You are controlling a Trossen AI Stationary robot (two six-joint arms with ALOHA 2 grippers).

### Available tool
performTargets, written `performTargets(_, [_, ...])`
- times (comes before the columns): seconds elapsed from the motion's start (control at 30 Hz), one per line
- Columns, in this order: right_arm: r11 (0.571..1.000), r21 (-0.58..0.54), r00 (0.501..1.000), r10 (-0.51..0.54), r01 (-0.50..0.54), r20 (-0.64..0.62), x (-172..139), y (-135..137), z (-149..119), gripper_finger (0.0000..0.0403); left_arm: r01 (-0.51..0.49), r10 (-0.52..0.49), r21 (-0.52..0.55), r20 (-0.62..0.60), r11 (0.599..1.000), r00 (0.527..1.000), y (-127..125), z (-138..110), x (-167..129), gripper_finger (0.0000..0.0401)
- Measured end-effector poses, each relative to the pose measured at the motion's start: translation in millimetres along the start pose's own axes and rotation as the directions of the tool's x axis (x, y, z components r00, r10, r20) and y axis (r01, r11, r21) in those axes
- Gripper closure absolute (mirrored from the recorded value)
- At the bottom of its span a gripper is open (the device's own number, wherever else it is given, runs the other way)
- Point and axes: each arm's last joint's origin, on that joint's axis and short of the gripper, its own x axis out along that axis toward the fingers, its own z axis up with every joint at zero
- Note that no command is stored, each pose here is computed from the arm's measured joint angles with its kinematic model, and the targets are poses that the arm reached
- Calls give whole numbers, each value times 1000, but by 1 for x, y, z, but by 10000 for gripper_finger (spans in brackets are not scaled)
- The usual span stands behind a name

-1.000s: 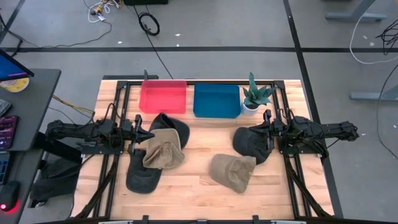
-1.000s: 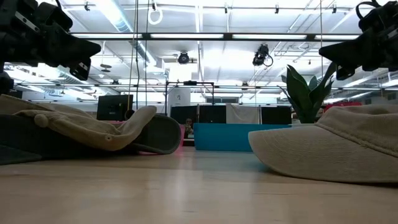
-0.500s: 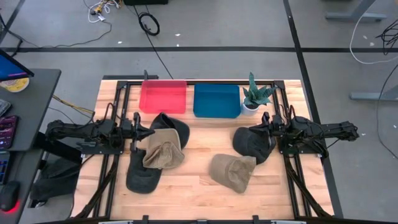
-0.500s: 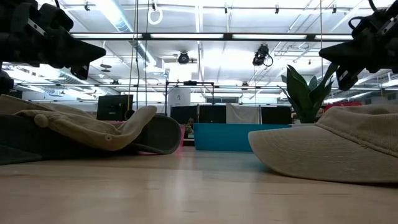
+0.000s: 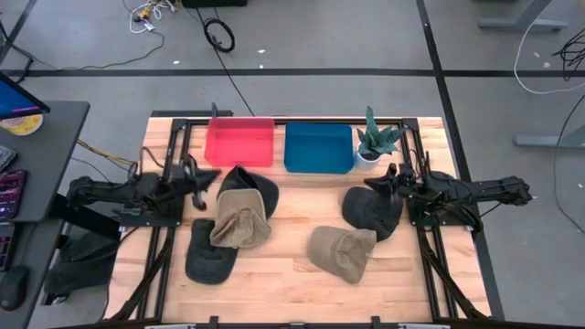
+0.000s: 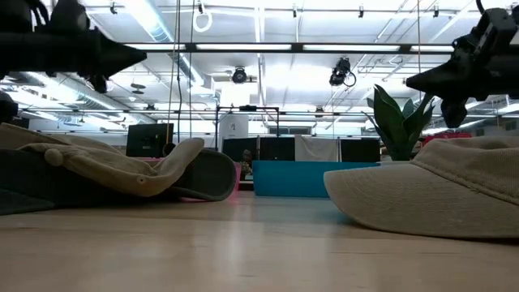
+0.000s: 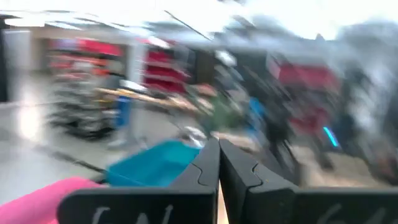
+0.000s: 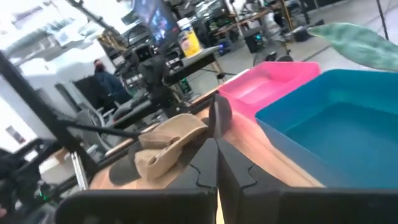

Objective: Pick & Place hat
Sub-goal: Put the left light brown cap into the blue bin

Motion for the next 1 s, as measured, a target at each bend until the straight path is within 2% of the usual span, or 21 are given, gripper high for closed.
performTargets(0.07, [1000, 8, 998, 25, -26, 54, 1, 3, 5, 401, -102, 111, -99, 91, 990, 990, 3, 10, -1, 394])
performTargets(0.13, [998, -12, 989, 61, -60, 137, 2, 8, 15, 401, -135, 163, -153, 186, 979, 969, 5, 21, -2, 394])
performTargets(0.2, [995, -74, 979, 82, -69, 185, 2, 14, 28, 401, -148, 178, -136, 250, 980, 952, 5, 32, -4, 394])
performTargets(0.33, [970, -239, 976, 90, -41, 196, 3, 31, 59, 401, -194, 208, -77, 269, 978, 941, 4, 60, -3, 394])
performTargets(0.5, [919, -394, 972, 88, 5, 217, 8, 55, 102, 401, -242, 243, -36, 227, 970, 943, -6, 97, 10, 394])
performTargets(0.6, [894, -442, 958, 55, 79, 282, 9, 70, 132, 401, -269, 268, -25, 209, 963, 940, -16, 118, 25, 394])
performTargets(0.73, [869, -427, 912, -62, 249, 406, 5, 84, 172, 401, -272, 267, 6, 183, 962, 946, -32, 151, 47, 394])
performTargets(0.8, [861, -409, 891, -103, 302, 441, 3, 90, 189, 401, -274, 265, 50, 144, 960, 954, -39, 166, 58, 394])
performTargets(1.0, [868, -379, 909, -168, 320, 382, -10, 101, 221, 401, -267, 283, 192, -60, 944, 957, -55, 186, 82, 394])
